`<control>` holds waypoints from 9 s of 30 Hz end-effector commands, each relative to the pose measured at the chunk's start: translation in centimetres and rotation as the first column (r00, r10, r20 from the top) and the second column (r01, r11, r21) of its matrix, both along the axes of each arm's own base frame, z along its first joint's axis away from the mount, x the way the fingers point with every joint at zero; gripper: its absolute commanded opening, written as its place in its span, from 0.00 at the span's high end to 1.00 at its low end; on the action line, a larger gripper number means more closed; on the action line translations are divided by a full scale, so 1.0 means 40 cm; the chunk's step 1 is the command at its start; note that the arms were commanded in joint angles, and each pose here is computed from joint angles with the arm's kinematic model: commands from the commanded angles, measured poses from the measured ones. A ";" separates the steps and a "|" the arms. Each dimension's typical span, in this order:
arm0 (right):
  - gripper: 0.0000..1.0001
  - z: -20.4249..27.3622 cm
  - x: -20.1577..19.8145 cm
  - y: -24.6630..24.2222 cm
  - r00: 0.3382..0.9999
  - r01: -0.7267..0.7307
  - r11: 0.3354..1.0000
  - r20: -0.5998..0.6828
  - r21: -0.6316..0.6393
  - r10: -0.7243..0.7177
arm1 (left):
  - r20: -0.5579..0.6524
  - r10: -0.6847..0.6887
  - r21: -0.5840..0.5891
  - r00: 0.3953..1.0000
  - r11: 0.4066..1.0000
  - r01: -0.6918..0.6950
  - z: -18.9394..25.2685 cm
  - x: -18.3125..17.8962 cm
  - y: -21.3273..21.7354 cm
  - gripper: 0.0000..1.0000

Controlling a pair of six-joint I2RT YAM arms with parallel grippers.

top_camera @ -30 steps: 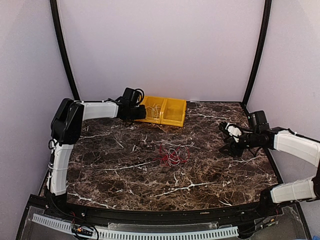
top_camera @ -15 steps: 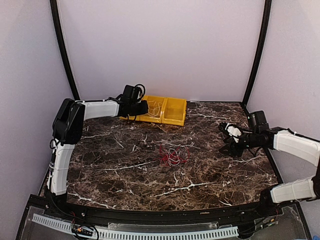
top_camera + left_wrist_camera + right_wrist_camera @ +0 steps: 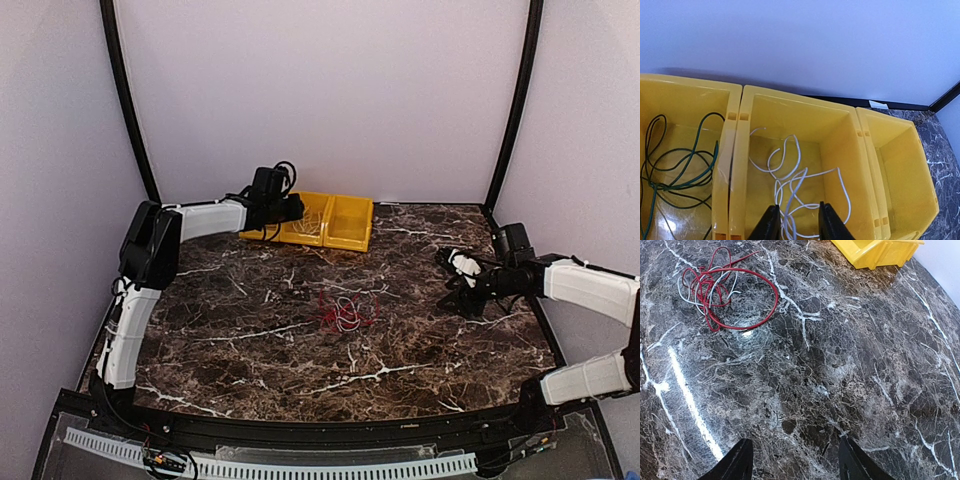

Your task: Untangle the cables

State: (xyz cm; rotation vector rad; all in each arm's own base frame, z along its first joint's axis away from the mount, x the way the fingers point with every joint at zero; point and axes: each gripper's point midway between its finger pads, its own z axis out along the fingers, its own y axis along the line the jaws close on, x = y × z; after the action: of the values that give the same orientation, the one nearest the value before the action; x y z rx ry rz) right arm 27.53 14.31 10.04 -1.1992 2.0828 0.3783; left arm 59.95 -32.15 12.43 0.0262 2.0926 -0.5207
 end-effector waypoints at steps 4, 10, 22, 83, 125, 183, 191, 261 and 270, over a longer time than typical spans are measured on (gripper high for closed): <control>0.40 0.017 0.014 0.003 1.000 -0.003 1.000 0.024 0.001 0.003 | 0.028 0.010 0.049 1.000 0.999 -0.011 0.106 -0.031 0.018 0.67; 0.40 0.024 0.010 0.006 1.000 -0.010 1.000 0.027 0.011 0.009 | 0.126 0.000 0.094 0.992 0.995 -0.012 0.245 -0.133 0.026 0.63; 0.39 0.028 0.007 0.015 0.999 -0.025 1.000 0.035 0.012 0.024 | 0.113 -0.406 0.076 0.907 0.914 0.399 0.181 -0.529 -0.129 0.62; 0.62 -0.011 -0.115 0.516 0.840 -0.530 0.823 0.003 -0.205 0.542 | -0.036 -0.425 -0.105 0.905 0.902 0.419 0.003 -0.821 -0.048 0.62; 0.68 -0.083 0.008 0.552 0.900 -0.394 0.863 0.056 -0.315 0.432 | -0.062 -0.450 -0.136 0.891 0.888 0.439 -0.015 -0.832 -0.062 0.62; 1.00 0.160 -0.018 0.533 0.919 -0.374 0.914 0.072 -0.155 0.389 | 0.080 -0.650 -0.194 0.756 0.734 0.651 0.052 -0.911 -0.157 0.61; 1.00 0.233 -0.079 0.542 0.905 -0.422 0.906 0.049 -0.029 0.423 | 0.273 -0.731 -0.273 0.625 0.564 0.779 0.152 -0.993 -0.237 0.54; 0.43 0.228 -0.090 0.538 0.863 -0.505 0.848 0.121 0.159 0.491 | 0.158 -0.477 -0.101 0.864 0.863 0.495 0.130 -0.831 -0.148 1.00; 0.39 0.161 -0.054 0.622 0.849 -0.528 0.824 0.135 0.203 0.511 | 0.215 -0.503 -0.186 0.837 0.820 0.541 0.246 -0.858 -0.158 1.00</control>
State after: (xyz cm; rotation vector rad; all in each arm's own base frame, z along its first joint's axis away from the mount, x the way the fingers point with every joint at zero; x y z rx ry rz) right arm 24.70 37.04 15.67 -1.6209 1.6641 0.7459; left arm 26.16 -38.13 16.82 0.5336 1.9509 -0.9507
